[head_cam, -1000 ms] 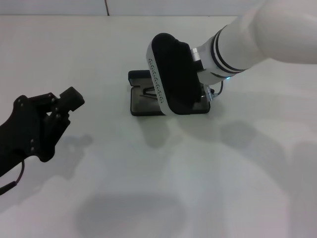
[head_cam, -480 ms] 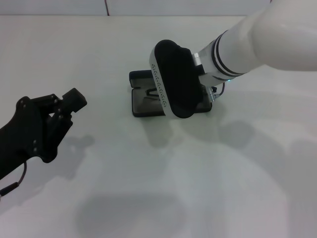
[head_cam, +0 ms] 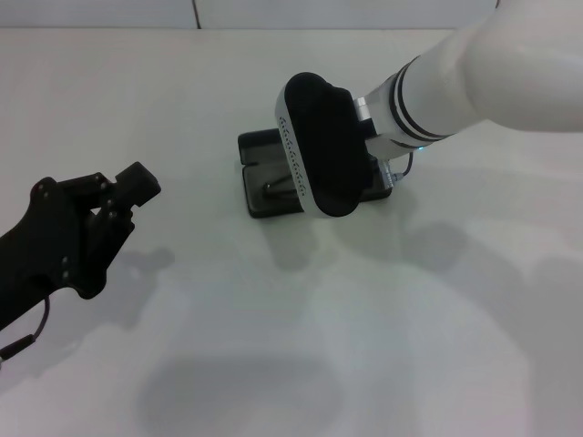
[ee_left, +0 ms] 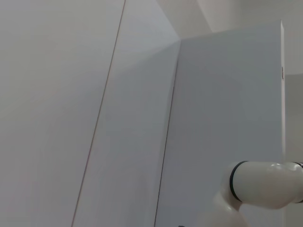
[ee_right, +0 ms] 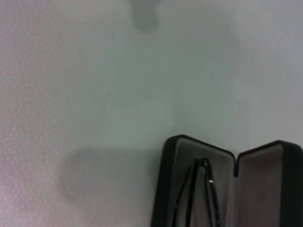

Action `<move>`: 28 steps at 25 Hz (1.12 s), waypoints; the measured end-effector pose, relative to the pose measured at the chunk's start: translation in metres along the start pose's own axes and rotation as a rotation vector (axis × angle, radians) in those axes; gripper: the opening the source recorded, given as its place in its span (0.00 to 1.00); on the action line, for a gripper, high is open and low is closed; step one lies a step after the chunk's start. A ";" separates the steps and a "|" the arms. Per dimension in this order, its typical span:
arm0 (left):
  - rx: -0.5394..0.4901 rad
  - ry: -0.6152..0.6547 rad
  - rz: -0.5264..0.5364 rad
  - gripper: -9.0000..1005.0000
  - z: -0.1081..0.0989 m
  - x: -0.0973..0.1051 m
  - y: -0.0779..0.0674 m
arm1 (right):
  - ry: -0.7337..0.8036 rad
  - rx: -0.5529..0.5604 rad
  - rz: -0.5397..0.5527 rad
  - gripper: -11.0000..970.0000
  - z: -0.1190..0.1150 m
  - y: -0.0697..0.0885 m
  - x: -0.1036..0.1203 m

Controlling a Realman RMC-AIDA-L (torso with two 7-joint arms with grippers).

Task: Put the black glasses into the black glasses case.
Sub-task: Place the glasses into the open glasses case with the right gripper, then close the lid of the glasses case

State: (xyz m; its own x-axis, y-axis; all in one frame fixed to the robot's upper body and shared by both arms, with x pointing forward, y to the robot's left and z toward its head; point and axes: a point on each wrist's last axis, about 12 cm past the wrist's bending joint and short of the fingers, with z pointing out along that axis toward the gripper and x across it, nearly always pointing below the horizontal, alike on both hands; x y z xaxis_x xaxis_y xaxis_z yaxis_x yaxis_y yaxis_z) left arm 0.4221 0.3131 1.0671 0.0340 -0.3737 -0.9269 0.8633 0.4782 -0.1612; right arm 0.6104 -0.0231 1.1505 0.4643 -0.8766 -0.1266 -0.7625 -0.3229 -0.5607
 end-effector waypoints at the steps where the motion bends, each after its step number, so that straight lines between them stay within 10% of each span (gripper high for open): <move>1: 0.000 0.000 0.000 0.04 0.000 0.000 0.000 | -0.001 0.000 0.000 0.18 0.000 0.000 0.000; 21: 0.030 -0.003 0.004 0.04 0.003 -0.004 0.003 | 0.002 0.049 0.027 0.20 -0.021 0.027 -0.006; 28: 0.067 -0.019 0.001 0.04 0.016 -0.011 0.013 | -0.107 0.080 0.259 0.22 -0.051 0.051 0.007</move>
State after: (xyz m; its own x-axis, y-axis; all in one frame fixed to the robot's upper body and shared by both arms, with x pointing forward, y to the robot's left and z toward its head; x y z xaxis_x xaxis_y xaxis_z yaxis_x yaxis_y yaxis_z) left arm 0.4411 0.3110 1.0805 0.0443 -0.3884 -0.9204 0.8949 0.4250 -0.1363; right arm 0.5517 -0.0636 1.1633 0.3070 -0.8820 -0.3575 -0.8257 -0.0601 -0.5608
